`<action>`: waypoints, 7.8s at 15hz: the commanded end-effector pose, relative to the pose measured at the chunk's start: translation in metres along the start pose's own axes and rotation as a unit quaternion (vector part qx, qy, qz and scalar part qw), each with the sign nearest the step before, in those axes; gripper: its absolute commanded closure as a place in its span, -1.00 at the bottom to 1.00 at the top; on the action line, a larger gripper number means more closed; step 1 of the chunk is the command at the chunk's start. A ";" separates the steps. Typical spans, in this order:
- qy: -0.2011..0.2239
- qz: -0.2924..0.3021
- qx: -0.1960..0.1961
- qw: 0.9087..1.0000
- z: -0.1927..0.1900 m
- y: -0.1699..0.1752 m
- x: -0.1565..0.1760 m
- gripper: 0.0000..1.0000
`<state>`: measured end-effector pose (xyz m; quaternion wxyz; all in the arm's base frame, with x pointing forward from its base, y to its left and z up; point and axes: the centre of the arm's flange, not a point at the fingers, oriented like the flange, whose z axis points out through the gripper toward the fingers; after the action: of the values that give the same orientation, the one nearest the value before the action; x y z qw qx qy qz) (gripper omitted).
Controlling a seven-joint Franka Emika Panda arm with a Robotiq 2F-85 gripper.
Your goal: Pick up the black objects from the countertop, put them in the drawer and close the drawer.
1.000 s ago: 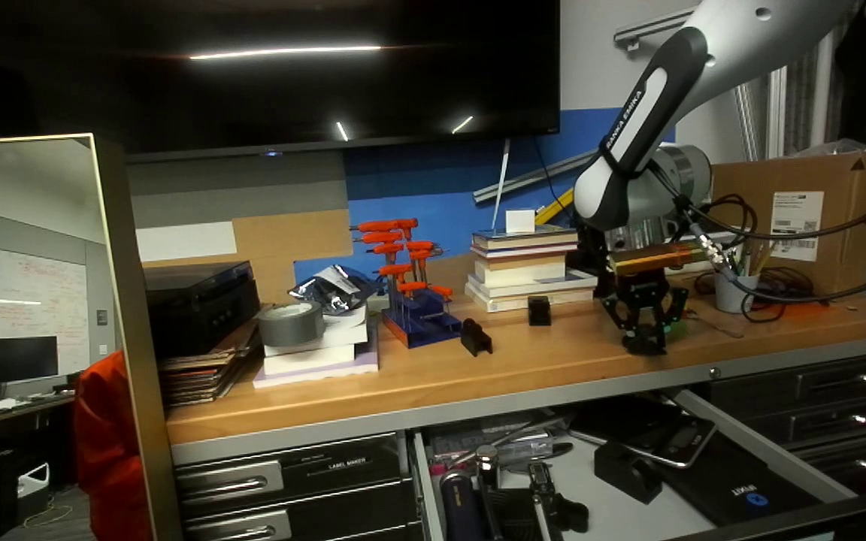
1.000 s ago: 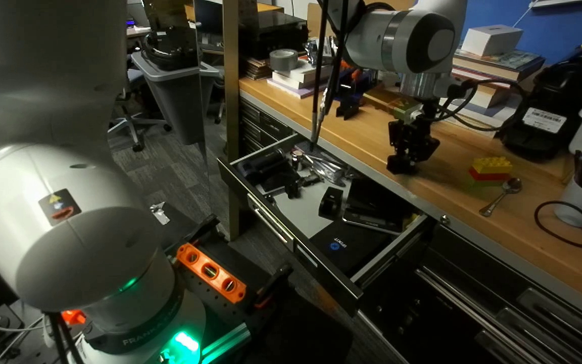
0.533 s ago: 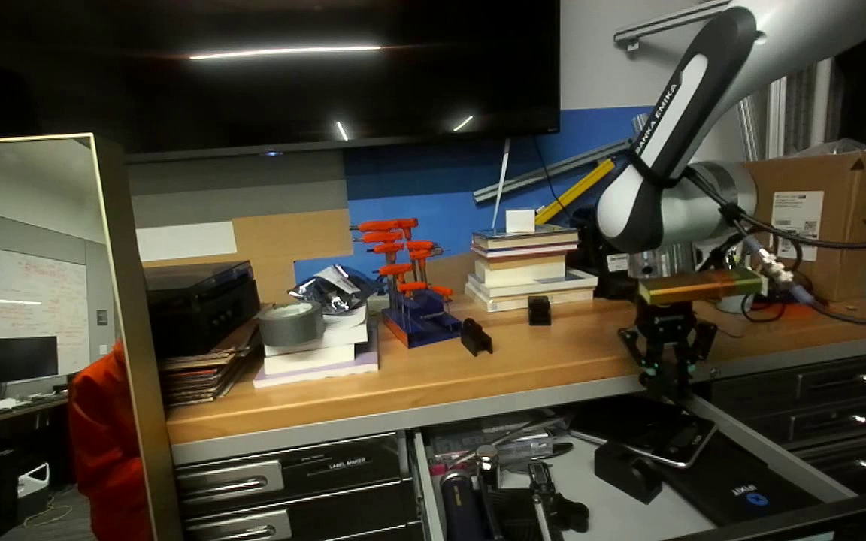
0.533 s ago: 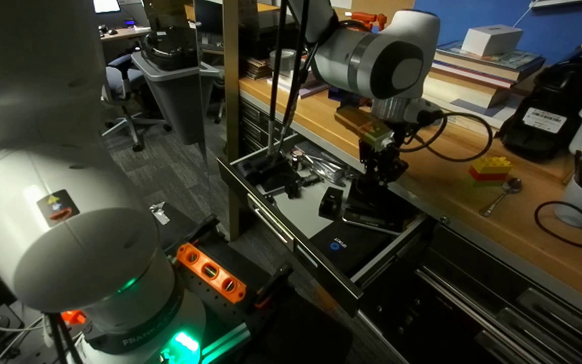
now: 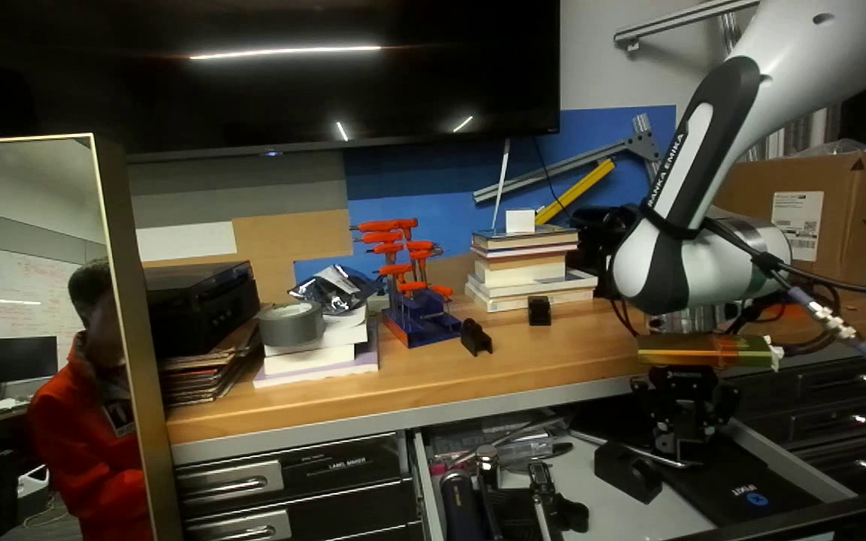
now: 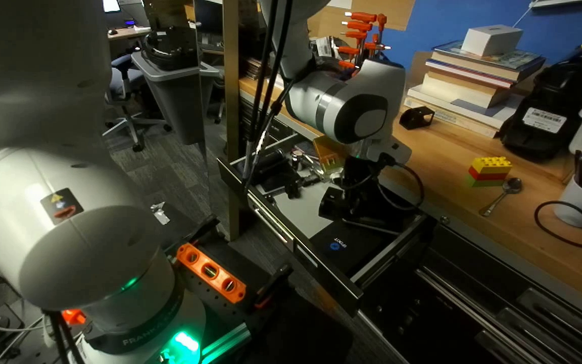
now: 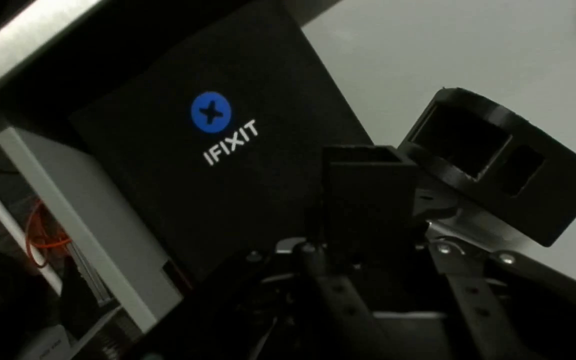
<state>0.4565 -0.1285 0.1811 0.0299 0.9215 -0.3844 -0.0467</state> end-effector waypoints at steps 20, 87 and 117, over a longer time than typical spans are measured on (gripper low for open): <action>0.046 0.497 0.001 0.866 0.067 -0.035 -0.123 0.53; 0.041 -0.148 -0.047 0.987 -0.135 -0.212 0.194 0.47; -0.027 -0.170 0.057 0.983 -0.058 -0.081 -0.056 0.48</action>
<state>0.5238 -0.0417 0.2508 -0.0131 0.9692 -0.2378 -0.0622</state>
